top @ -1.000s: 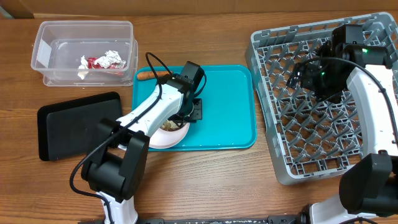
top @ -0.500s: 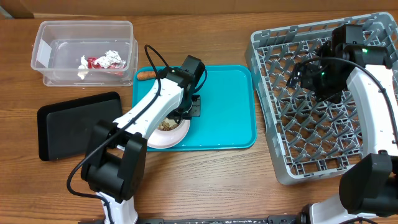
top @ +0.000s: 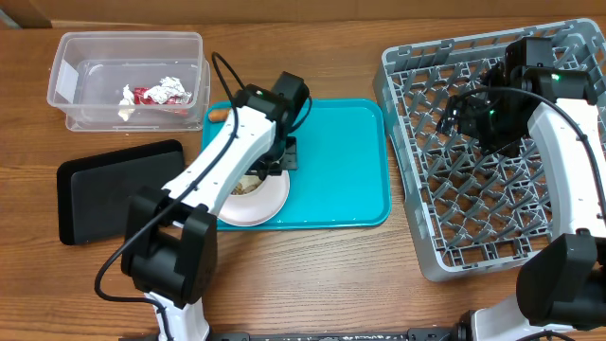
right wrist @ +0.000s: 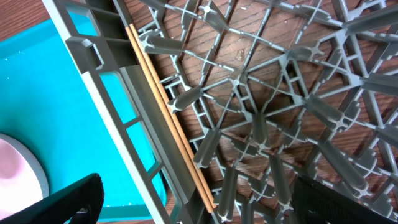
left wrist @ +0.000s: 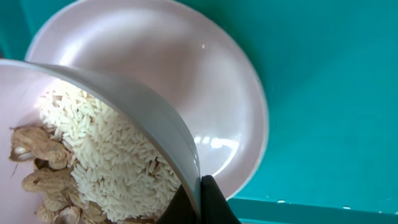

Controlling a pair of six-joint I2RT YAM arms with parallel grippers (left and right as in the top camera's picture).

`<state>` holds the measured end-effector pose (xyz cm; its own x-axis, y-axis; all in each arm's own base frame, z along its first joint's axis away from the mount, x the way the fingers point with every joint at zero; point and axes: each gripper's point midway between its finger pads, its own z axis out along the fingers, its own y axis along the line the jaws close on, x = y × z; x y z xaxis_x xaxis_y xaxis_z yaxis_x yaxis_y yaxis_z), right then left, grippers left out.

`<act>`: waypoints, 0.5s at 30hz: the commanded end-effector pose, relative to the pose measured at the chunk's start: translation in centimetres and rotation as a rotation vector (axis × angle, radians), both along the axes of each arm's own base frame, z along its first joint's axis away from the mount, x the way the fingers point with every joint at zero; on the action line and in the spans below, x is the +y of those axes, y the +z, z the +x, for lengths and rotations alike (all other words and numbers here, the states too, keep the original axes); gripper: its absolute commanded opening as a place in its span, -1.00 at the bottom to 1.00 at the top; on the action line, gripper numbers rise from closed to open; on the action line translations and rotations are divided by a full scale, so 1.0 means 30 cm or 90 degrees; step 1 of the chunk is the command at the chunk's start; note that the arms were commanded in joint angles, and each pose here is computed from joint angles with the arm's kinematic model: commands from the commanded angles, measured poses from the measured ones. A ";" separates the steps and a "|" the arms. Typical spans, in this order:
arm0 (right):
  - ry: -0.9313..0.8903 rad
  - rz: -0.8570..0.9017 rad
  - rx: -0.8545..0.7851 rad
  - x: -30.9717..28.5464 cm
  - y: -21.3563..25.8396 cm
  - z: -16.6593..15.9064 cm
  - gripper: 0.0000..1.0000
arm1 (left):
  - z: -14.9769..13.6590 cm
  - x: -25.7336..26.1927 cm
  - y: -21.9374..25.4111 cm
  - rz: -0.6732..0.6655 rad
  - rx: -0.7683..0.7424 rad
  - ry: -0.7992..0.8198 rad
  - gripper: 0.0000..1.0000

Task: Sort waste into correct bins and load items into the dishwasher
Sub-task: 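Reach the left gripper to the small pink rice bowl and grasp it, then tip the rice from the pink bowl onto the black tray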

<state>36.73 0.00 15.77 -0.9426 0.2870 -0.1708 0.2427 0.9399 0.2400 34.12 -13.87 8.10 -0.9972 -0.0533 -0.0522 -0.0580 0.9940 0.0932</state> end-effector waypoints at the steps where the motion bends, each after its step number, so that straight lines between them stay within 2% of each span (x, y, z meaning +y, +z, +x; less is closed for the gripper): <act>1: 0.003 -0.013 -0.006 -0.009 0.006 0.003 0.97 | 0.036 0.127 0.124 -0.003 -0.051 0.082 -0.91; 5: 0.003 -0.015 -0.006 -0.011 0.005 0.003 0.98 | 0.048 0.241 0.185 -0.031 -0.069 0.147 -0.92; 8: 0.003 -0.015 -0.005 -0.011 0.005 0.002 0.98 | 0.055 0.331 0.224 -0.101 -0.071 0.194 -0.91; 15: 0.003 -0.015 0.000 -0.011 0.004 -0.005 0.98 | 0.065 0.467 0.219 -0.228 -0.066 0.221 -0.92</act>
<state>36.64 -0.21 15.71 -0.9426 0.2872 -0.1703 0.2459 0.9422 0.2276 35.84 -0.11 13.55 -0.8911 -0.4478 -0.0729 -0.4370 0.8904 -0.1274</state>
